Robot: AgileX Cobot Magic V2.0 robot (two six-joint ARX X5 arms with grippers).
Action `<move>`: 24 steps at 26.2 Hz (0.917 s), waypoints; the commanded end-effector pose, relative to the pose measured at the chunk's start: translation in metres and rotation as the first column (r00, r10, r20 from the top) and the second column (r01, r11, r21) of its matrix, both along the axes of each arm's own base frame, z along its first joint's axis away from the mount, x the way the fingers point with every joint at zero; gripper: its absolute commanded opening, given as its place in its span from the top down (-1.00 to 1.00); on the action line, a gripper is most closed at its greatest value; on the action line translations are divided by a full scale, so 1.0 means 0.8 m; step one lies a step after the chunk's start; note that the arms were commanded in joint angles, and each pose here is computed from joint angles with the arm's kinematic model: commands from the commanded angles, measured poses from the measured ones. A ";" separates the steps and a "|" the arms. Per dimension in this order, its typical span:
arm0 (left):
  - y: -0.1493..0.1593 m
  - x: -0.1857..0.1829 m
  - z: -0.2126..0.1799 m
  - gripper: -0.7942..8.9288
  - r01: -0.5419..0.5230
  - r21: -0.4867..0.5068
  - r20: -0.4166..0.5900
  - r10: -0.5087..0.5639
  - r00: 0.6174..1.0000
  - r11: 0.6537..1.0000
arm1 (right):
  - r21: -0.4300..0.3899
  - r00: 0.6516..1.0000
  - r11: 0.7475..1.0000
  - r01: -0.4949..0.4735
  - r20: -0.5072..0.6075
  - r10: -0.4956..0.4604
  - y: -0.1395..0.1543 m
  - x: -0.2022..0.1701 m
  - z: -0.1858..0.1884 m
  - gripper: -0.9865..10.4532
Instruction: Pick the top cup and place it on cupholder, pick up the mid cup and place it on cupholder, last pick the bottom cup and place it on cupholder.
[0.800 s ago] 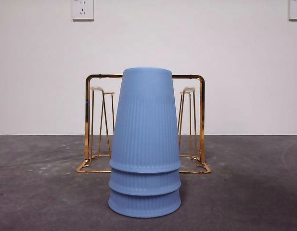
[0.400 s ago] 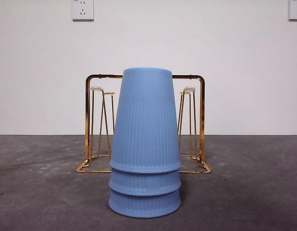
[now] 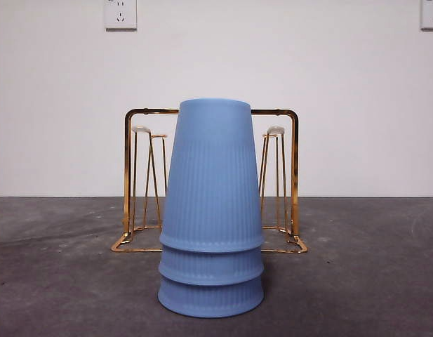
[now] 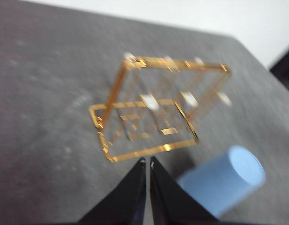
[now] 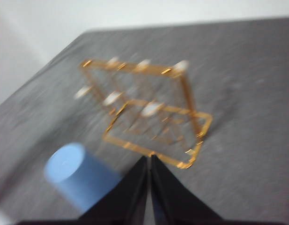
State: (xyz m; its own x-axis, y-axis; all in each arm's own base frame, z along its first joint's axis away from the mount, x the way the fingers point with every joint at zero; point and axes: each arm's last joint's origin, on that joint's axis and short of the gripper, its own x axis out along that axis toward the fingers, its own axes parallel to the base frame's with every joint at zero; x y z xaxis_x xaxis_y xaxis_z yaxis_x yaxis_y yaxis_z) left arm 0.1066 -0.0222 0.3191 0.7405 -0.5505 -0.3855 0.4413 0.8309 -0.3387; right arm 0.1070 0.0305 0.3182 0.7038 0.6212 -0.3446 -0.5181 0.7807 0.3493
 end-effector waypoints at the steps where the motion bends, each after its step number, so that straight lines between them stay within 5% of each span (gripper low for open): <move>1: -0.007 0.000 0.011 0.82 0.111 0.061 0.009 -0.112 0.994 0.992 | -0.057 0.993 0.992 -0.114 0.016 0.115 0.007 0.002 0.013 0.82; 11: -0.025 -0.005 0.007 0.78 0.297 0.077 -0.081 -0.291 0.953 0.952 | -0.105 0.938 0.932 -0.347 -0.024 0.346 0.035 -0.005 0.019 0.82; 12: -0.025 -0.005 0.007 0.67 0.295 0.074 -0.082 -0.289 0.954 0.953 | -0.105 0.935 0.930 -0.354 -0.023 0.353 0.036 -0.005 0.020 0.77; 15: -0.025 -0.004 0.007 0.17 0.294 0.072 -0.080 -0.288 0.954 0.953 | -0.101 0.938 0.933 -0.346 -0.028 0.345 0.036 -0.005 0.020 0.13; 17: -0.025 -0.004 0.007 0.00 0.292 0.070 -0.081 -0.287 0.955 0.954 | -0.097 0.938 0.933 -0.346 -0.033 0.345 0.037 -0.004 0.019 0.09; 24: -0.025 -0.004 0.007 0.00 0.292 0.070 -0.081 -0.287 0.955 0.954 | -0.052 0.901 0.901 -0.431 -0.082 0.427 0.071 0.020 0.014 0.09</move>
